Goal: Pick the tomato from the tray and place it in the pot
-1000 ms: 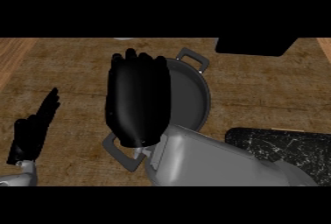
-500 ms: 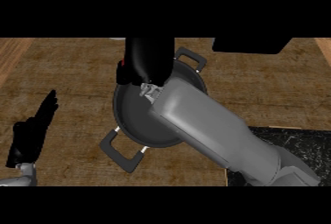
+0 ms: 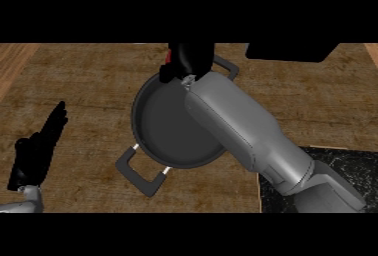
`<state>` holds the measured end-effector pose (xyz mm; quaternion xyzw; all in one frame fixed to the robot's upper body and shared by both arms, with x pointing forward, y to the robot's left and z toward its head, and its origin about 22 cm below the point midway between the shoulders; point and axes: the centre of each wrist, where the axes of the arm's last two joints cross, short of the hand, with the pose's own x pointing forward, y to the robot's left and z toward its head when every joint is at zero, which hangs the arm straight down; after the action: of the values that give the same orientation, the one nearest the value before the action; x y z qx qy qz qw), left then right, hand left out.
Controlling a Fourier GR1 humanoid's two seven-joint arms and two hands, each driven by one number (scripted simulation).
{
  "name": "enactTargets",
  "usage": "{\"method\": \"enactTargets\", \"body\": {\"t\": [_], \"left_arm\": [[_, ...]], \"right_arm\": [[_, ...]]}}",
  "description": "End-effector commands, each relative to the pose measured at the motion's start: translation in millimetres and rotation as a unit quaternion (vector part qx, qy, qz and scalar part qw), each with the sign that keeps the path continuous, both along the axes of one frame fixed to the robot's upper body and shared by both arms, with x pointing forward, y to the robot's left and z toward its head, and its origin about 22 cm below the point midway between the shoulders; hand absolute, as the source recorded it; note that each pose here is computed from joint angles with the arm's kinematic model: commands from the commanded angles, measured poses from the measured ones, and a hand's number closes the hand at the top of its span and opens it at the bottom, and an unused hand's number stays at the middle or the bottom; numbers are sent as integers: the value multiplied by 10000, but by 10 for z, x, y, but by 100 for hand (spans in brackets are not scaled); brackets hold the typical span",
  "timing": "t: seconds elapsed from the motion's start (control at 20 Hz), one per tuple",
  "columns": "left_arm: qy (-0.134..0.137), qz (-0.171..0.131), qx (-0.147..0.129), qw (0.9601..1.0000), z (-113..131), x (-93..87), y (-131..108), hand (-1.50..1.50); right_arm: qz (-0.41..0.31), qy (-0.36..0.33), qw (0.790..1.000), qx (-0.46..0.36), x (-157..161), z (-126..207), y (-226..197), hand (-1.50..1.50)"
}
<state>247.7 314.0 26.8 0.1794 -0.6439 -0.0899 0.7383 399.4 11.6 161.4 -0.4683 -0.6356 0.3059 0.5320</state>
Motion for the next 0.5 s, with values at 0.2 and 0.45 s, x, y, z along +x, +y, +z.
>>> {"method": "enactTargets", "body": {"t": [0.2, 0.45], "left_arm": [[-68, -152, -57, 9998, -48, 54, -17, 0], [-53, -37, 2, 10000, -100, -27, -23, 0]], "right_arm": [[96, 275, 9946, 995, 165, -241, -199, -150], [319, -206, 9915, 1245, 252, -137, -216, -150]]}}
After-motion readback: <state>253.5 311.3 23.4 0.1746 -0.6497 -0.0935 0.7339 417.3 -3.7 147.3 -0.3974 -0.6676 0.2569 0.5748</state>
